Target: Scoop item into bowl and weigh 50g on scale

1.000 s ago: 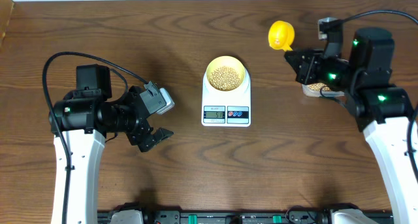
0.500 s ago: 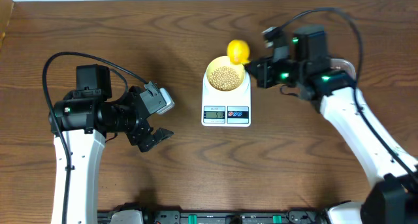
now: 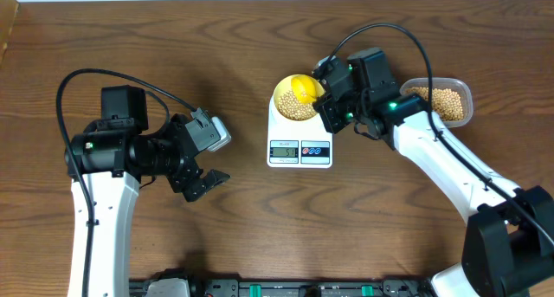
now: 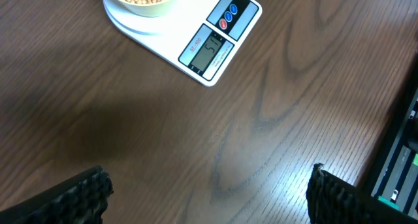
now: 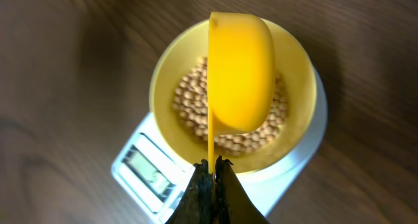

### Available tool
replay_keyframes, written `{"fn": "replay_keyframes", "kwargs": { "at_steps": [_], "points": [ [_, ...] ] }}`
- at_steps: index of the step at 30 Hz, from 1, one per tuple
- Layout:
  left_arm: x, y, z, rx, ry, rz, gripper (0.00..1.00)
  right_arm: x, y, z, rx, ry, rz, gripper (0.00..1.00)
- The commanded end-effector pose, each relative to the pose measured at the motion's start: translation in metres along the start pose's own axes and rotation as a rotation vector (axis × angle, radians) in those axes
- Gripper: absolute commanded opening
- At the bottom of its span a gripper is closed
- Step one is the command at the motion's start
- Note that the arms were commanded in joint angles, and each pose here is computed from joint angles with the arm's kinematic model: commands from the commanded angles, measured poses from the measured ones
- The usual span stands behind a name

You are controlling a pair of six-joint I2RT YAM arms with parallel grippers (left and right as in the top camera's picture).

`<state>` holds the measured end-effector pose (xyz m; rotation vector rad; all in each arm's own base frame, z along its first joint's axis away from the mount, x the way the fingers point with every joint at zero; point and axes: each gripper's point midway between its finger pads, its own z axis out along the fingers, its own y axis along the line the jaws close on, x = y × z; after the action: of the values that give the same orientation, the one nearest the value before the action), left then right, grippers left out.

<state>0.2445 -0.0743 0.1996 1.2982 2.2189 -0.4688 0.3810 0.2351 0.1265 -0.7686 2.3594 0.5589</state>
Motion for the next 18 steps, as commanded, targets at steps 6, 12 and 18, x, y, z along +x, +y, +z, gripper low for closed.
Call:
{"fn": "replay_keyframes", "kwargs": {
  "at_steps": [6, 12, 18],
  "points": [
    [0.002, -0.002, 0.001, 0.004, 0.007, 0.015, 0.98, 0.006, -0.016, 0.017, 0.086, 0.047, -0.143, 0.01],
    [0.002, -0.002, 0.001, 0.004, 0.008, 0.015, 0.98, 0.001, -0.019, 0.022, 0.115, 0.029, -0.180, 0.01],
    [0.002, -0.002, 0.001, 0.004, 0.007, 0.015, 0.98, 0.003, -0.021, 0.026, 0.167, 0.049, -0.258, 0.01]
  ]
}}
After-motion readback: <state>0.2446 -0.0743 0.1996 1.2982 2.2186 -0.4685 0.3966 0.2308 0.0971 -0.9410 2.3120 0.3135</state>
